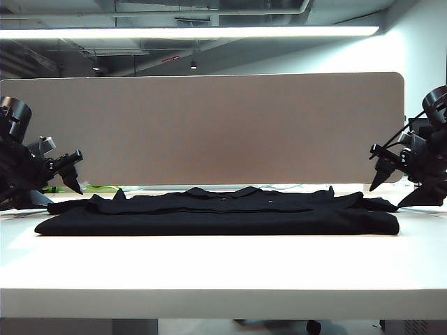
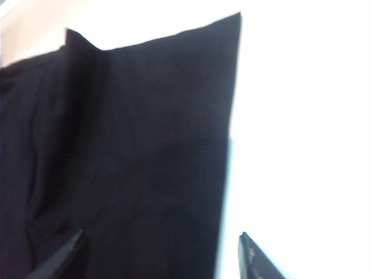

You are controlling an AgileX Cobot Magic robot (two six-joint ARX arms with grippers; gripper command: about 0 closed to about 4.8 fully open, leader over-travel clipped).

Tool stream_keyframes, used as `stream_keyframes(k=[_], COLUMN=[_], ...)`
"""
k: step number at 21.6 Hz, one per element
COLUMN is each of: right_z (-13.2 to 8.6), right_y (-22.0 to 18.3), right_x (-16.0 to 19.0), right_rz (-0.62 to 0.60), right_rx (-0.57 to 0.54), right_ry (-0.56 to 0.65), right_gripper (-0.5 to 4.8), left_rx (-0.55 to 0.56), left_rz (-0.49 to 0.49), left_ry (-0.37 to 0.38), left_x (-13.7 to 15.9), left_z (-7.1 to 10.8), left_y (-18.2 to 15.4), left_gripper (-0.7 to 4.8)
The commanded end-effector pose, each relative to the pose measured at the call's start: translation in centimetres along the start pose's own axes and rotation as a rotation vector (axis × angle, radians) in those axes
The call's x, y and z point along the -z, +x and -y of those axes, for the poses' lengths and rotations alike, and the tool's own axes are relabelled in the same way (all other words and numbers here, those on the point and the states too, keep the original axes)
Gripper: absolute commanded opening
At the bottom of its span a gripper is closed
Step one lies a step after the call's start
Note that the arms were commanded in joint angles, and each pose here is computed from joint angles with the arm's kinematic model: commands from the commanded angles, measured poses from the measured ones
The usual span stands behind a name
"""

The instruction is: Fold the bottom side of the T-shirt horizontally towards the center, about one-third of the way, then fold the sleeve back towards the center, creating a straight line along the edge of the T-shirt, and finally fold the bottom of the T-shirt up towards the top, creating a neat rectangle.

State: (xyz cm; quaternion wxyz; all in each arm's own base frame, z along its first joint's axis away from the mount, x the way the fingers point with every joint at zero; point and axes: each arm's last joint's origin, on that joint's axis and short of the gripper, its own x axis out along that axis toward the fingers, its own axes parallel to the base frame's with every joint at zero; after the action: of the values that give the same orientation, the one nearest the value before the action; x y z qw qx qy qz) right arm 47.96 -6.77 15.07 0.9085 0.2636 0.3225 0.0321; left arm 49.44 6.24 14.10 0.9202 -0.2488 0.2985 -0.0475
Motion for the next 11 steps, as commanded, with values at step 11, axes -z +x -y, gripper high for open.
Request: stream_keyframes(k=[11], right_z=[0.5], right_y=[2.8], right_x=[2.4], right_rz=[-0.053], right_rx=[-0.016], right_ry=[0.06], right_gripper=[3.37], left_rx=[0.017], left_rz=[-0.096], left_ry=[-0.022], left_x=[1.4], left_z=[-0.5], left_y=[0.4], left_gripper=[3.1])
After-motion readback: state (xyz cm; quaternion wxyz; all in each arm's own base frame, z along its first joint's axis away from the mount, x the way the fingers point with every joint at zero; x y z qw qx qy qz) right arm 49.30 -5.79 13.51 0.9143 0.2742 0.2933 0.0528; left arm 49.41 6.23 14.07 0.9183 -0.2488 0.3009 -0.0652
